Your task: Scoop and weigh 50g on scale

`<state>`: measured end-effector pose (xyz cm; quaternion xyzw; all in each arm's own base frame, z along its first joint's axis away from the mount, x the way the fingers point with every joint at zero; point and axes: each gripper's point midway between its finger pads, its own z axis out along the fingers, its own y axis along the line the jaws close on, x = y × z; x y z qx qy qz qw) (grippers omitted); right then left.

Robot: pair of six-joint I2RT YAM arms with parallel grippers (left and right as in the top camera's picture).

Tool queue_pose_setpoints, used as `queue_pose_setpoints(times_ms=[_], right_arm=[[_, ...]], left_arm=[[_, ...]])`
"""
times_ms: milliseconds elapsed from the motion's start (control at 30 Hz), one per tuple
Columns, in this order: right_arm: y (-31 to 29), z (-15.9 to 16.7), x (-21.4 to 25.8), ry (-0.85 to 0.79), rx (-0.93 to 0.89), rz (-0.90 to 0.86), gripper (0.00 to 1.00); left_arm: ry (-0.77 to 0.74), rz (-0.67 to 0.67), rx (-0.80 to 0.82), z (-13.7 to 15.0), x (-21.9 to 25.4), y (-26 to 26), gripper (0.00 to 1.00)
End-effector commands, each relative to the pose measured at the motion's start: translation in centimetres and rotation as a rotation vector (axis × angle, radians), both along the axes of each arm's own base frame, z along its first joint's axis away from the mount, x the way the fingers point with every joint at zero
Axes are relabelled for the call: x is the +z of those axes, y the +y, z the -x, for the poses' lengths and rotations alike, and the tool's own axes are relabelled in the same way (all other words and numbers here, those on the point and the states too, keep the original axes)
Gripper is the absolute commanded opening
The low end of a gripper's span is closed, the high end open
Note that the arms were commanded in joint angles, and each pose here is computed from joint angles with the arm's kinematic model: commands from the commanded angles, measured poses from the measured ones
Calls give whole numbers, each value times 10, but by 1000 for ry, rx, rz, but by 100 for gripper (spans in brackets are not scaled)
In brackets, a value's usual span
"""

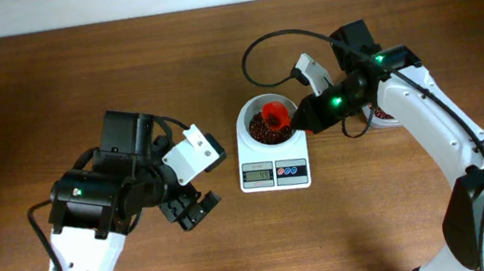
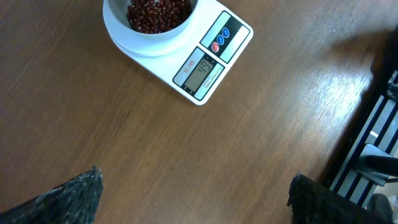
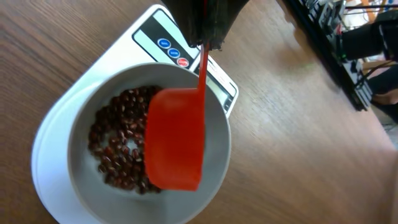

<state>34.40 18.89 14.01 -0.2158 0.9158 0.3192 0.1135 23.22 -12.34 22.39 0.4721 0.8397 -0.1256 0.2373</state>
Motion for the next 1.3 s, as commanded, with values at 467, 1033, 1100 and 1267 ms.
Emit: queue_pose_setpoints(times_ms=[467, 1033, 1100, 1267], right_arm=[[-5, -8, 31, -56, -54, -48, 4], [2, -6, 36, -74, -14, -89, 4], [7, -6, 41, -82, -1, -128, 4], [4, -9, 43, -74, -24, -140, 4]], left_arm=[[-22, 13, -14, -2, 7, -1, 99], [-22, 13, -14, -2, 7, -1, 99], [-23, 13, -14, -2, 7, -1, 99], [-23, 13, -14, -2, 7, -1, 99]])
